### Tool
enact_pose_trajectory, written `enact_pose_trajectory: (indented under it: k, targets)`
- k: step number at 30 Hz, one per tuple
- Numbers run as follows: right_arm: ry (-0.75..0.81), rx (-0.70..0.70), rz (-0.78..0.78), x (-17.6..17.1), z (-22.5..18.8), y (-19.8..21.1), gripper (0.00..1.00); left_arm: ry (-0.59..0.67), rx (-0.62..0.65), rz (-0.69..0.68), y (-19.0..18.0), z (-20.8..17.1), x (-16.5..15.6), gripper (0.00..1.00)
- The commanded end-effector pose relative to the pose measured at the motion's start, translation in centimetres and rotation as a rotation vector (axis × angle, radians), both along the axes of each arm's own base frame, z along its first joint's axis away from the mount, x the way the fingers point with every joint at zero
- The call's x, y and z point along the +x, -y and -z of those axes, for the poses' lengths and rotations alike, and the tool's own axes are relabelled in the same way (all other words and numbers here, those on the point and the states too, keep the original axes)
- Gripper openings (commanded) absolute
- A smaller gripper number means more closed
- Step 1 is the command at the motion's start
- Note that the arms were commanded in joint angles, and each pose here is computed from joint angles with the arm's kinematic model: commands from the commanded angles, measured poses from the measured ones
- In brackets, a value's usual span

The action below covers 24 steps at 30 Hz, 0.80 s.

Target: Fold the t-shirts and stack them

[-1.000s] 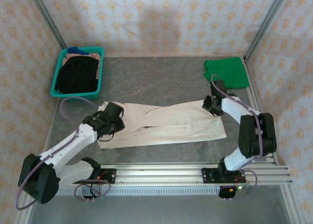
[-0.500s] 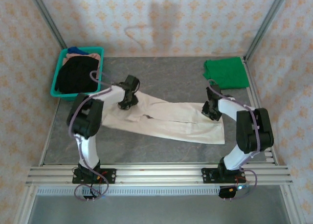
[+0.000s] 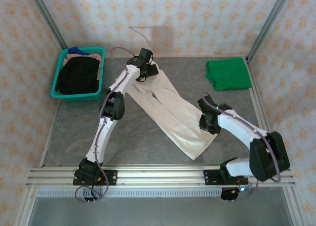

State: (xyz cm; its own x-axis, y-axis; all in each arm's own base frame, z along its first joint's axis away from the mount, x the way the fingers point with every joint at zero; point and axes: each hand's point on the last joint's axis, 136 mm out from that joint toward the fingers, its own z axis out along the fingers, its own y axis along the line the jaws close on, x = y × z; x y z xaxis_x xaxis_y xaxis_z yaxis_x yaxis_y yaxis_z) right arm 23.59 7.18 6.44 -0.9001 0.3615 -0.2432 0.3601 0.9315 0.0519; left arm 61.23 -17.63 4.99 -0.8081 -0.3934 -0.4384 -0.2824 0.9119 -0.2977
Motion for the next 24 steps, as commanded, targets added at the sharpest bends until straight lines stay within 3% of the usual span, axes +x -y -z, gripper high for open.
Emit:
enact_pose_trajectory:
  k: [1,5,12,18,24]
  targets:
    - [0.084,0.109,-0.111,2.1,-1.7,-3.5,0.28,0.02,-0.012,0.032,-0.1,-5.9,-2.3,1.0]
    - [0.058,0.106,-0.204,3.5,0.0,-6.9,0.29,0.031,-0.016,0.04,-0.3,-6.7,-4.4,1.0]
    - [-0.024,0.012,-0.232,3.6,3.5,-8.0,0.27,-0.103,-0.059,0.04,0.7,0.6,-5.6,0.9]
    - [-0.056,-0.01,-0.229,0.9,4.4,-9.8,0.27,-0.155,-0.15,0.087,3.3,5.2,-4.6,0.84]
    - [-0.071,0.018,-0.25,-1.1,5.0,-14.0,0.27,-0.126,-0.257,0.207,8.0,5.6,-2.5,0.83]
